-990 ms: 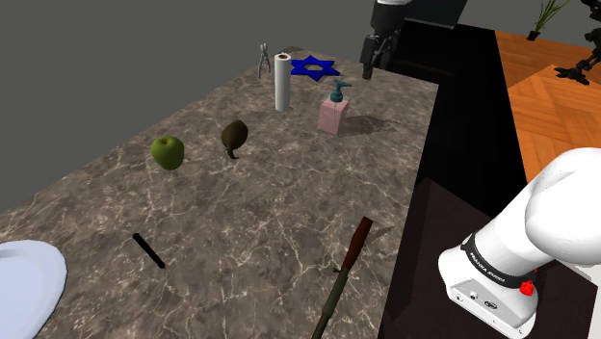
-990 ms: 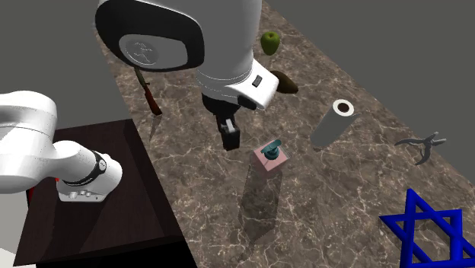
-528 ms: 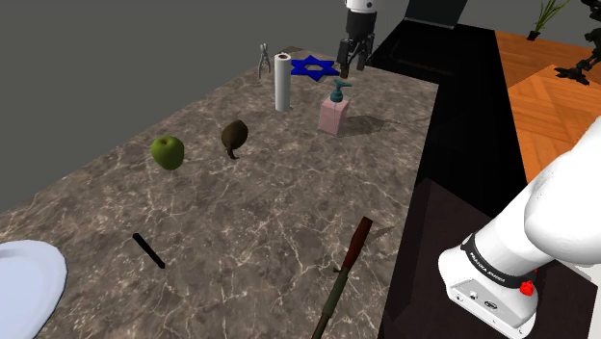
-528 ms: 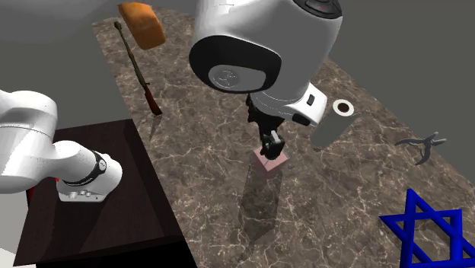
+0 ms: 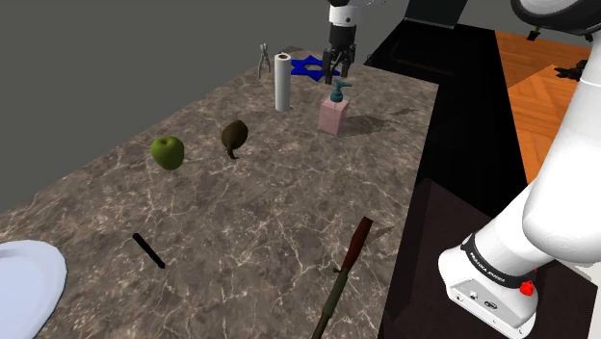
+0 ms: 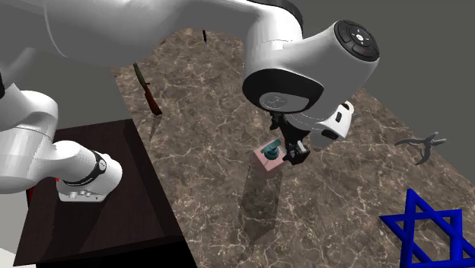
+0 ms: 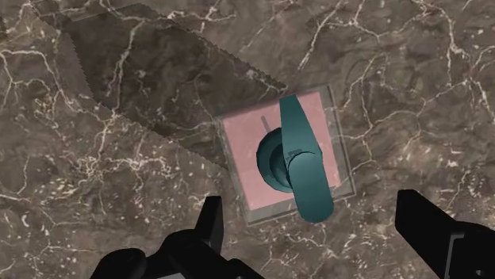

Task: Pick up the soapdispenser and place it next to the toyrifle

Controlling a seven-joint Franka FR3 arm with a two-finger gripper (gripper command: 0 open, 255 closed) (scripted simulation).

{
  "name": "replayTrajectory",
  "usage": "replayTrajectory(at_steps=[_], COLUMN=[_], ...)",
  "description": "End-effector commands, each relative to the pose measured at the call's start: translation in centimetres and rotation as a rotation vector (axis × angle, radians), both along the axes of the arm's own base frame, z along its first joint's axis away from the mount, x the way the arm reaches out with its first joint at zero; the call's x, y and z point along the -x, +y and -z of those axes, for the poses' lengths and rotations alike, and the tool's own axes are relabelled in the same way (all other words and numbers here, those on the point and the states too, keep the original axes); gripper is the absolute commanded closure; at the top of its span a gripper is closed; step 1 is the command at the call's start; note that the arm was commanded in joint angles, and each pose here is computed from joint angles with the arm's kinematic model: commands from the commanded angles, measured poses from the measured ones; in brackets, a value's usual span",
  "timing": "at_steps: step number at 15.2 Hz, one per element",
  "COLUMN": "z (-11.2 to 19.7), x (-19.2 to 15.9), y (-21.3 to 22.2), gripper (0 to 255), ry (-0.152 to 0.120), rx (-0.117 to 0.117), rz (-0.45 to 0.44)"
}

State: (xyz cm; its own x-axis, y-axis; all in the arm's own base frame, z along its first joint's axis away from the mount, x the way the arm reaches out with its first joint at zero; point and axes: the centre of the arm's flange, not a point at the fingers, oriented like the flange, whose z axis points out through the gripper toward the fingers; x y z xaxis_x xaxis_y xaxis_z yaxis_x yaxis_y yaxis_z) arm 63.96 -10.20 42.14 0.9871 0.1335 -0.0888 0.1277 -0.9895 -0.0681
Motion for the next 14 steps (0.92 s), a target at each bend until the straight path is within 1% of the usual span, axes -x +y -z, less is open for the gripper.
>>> replayTrajectory(at_steps=[1,5,12,13,14], z=[1.0,2.9,2.9,2.9,2.9], x=[0.0,0.1,0.1,0.1,0.1], y=[0.0,0.1,0.1,0.1,0.1], gripper=[0,0,0,255,255], ry=[-0.001,-0.001,-0.001,-0.001,-0.001], rx=[-0.001,-0.001,-0.001,-0.001,-0.001], rz=[0.0,0.0,0.0,0.0,0.0])
